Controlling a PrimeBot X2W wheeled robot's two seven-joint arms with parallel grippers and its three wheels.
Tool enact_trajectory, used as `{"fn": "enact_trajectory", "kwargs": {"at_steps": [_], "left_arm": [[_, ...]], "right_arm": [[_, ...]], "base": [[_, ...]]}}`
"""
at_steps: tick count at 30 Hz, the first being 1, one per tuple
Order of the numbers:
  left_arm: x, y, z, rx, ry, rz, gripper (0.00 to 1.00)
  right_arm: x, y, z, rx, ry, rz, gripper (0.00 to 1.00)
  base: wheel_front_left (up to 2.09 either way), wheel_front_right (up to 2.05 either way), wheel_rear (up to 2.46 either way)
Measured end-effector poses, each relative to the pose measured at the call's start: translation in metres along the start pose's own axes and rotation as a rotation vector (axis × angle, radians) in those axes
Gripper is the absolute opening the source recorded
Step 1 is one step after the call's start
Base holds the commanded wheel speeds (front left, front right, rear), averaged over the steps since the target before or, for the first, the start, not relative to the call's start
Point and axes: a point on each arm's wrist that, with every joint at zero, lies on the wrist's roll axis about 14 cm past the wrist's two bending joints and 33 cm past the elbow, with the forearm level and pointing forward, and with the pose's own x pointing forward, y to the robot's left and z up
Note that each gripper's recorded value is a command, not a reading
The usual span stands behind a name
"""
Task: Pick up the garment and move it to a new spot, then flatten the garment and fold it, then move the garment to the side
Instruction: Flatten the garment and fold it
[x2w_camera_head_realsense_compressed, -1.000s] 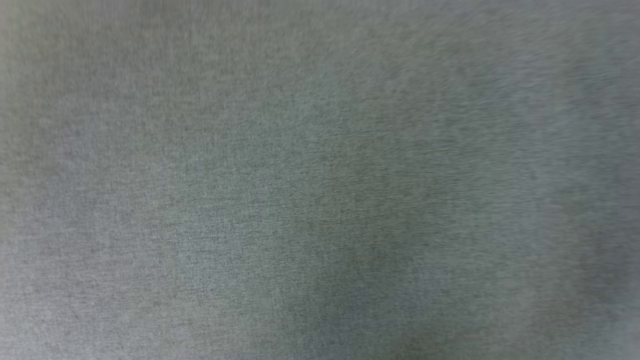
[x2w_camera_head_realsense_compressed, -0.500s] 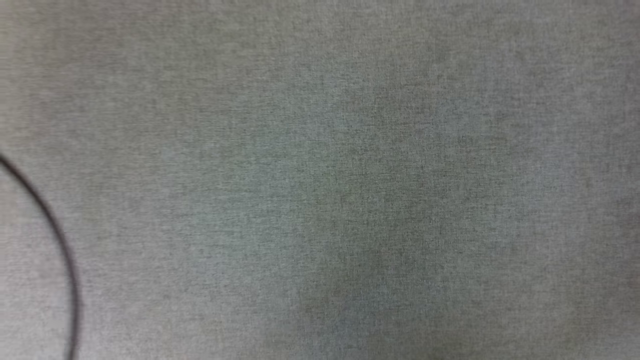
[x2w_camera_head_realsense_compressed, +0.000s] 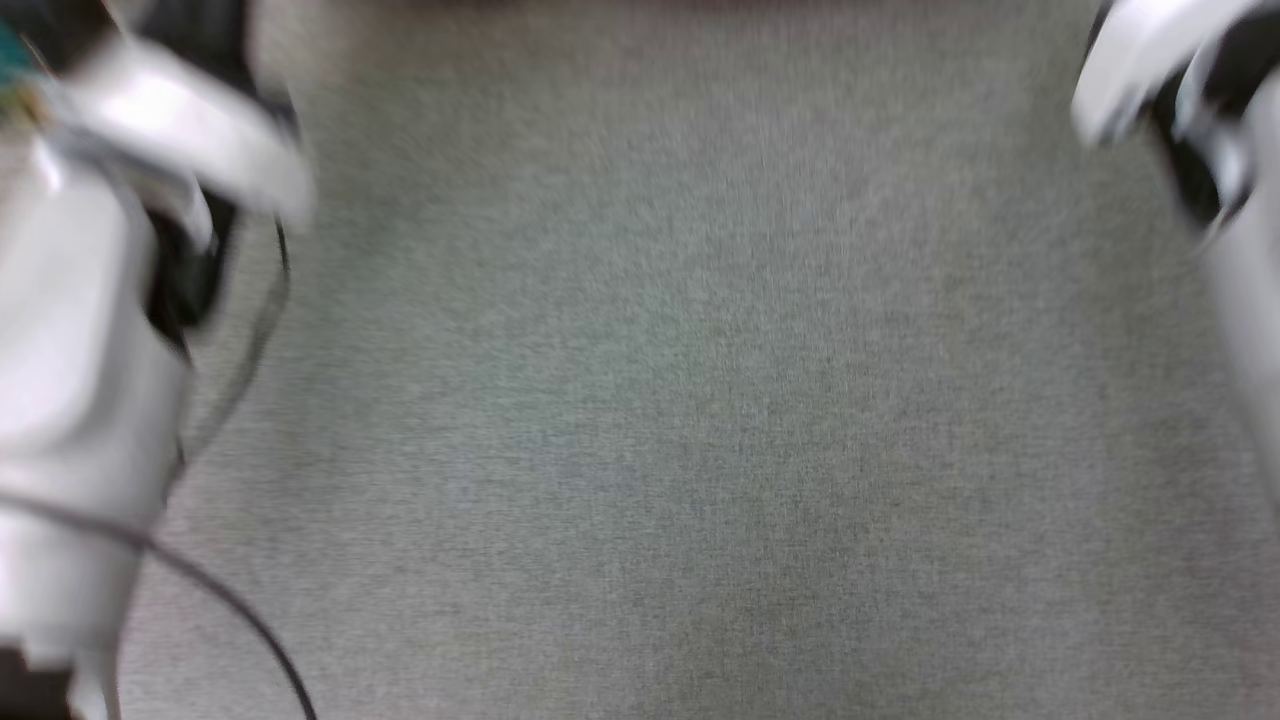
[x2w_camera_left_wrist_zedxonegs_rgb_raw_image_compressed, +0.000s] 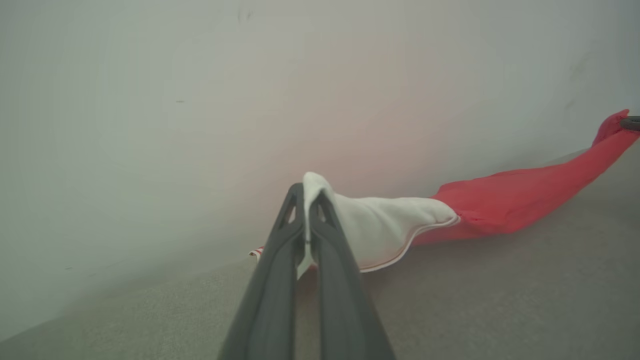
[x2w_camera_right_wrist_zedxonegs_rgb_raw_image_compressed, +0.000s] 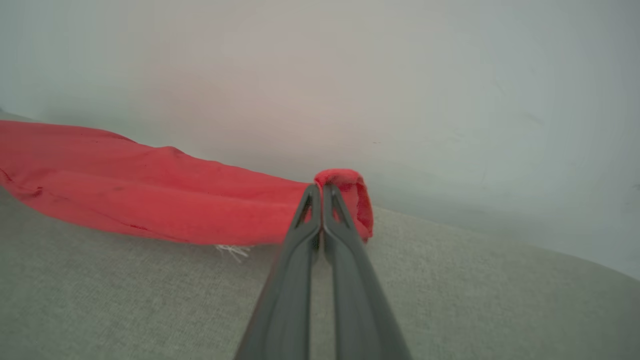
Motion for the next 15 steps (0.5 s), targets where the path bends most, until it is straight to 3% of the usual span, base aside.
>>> {"fn": "enact_trajectory", "kwargs": {"at_steps": [5, 15], "left_arm": [[-0.067, -0.013, -0.022, -0.029, 0.105, -0.003, 0.00], [-0.191, -0.045, -0.042, -0.069, 0.312, -0.017, 0.00]], "right_arm": [[-0.045, 0.013, -0.032, 0.014, 0.090, 0.038, 0.00], [-0.133, 0.020, -0.063, 0.103, 0.211, 0.057, 0.00]], "base": [[0.00, 0.00, 0.00], [0.00, 0.00, 0.00]]}}
